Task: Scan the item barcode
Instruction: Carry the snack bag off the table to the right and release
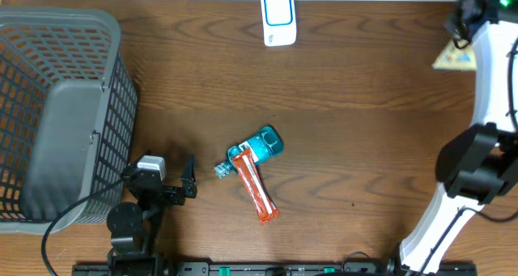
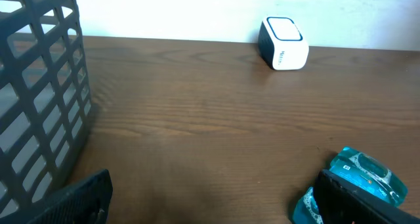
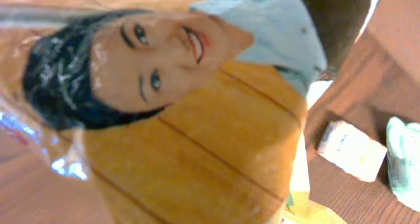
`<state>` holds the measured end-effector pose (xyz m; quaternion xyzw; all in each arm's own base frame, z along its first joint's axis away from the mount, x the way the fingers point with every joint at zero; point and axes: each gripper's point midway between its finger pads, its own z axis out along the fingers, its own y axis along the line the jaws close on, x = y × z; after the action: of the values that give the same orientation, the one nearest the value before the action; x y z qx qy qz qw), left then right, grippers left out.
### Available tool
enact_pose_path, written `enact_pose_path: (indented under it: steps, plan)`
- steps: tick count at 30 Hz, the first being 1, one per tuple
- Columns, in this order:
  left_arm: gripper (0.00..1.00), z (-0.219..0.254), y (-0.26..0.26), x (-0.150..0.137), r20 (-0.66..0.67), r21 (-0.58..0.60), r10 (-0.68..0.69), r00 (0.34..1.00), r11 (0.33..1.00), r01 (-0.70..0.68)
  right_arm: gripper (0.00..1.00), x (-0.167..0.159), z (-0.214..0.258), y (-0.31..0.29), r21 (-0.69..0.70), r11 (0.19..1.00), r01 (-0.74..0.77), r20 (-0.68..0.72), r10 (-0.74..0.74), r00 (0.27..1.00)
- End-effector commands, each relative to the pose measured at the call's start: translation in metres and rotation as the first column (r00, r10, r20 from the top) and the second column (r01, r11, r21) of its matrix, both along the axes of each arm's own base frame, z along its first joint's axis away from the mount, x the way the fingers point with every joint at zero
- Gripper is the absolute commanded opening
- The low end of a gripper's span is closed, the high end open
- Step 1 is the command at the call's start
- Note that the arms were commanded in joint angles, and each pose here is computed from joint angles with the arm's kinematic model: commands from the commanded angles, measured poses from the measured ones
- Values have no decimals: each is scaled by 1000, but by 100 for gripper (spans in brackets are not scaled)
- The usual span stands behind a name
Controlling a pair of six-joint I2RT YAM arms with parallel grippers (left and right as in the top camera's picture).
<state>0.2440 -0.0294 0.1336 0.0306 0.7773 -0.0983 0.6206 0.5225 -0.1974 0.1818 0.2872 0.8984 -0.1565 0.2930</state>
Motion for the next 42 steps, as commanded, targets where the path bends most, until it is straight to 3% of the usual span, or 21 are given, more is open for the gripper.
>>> enact_pose_path:
  steps: [1, 5, 10, 15, 16, 18, 19, 23, 26, 33, 37, 42]
  plan:
    - [98, -16, -1, -2, -36, 3, -7, 999, 1000, 7, 1, -14, -63, -36, 41, 998, 42, -119, -37, 992]
    - [98, -16, -1, -2, -36, 3, -7, 999, 1000, 7, 1, -34, -102, -73, 93, 988, 123, -175, -105, 979]
    - [98, -16, -1, -2, -36, 3, -7, 999, 1000, 7, 2, -50, -108, -102, 190, 964, 185, -136, -160, 978]
    - [98, -16, -1, -2, -36, 3, -7, 999, 1000, 7, 22, -66, -110, -123, 266, 940, 213, -114, -189, 975]
    - [98, -16, -1, -2, -36, 3, -7, 999, 1000, 7, 31, -69, -110, -127, 266, 938, 223, -116, -199, 973]
    - [98, -16, -1, -2, -36, 3, -7, 999, 1000, 7, 84, -79, -107, -136, 272, 931, 244, -118, -220, 968]
    - [98, -16, -1, -2, -36, 3, -7, 999, 1000, 7, 99, -82, -104, -139, 280, 928, 248, -112, -225, 968]
    - [98, -16, -1, -2, -36, 3, -7, 999, 1000, 7, 99, -79, -70, -135, 392, 903, 176, 8, -195, 981]
    - [98, -16, -1, -2, -36, 3, -7, 999, 1000, 7, 99, -68, -15, -117, 498, 866, 52, 181, -162, 970]
    - [98, -16, -1, -2, -36, 3, -7, 999, 1000, 7, 99, -61, 138, -29, 536, 785, -311, 520, -16, 854]
    - [98, -16, -1, -2, -36, 3, -7, 999, 1000, 7, 99, -69, 192, 42, 484, 741, -465, 596, 110, 795]
    - [98, -16, -1, -2, -36, 3, -7, 999, 1000, 7, 99, -86, 221, 147, 465, 661, -589, 592, 263, 762]
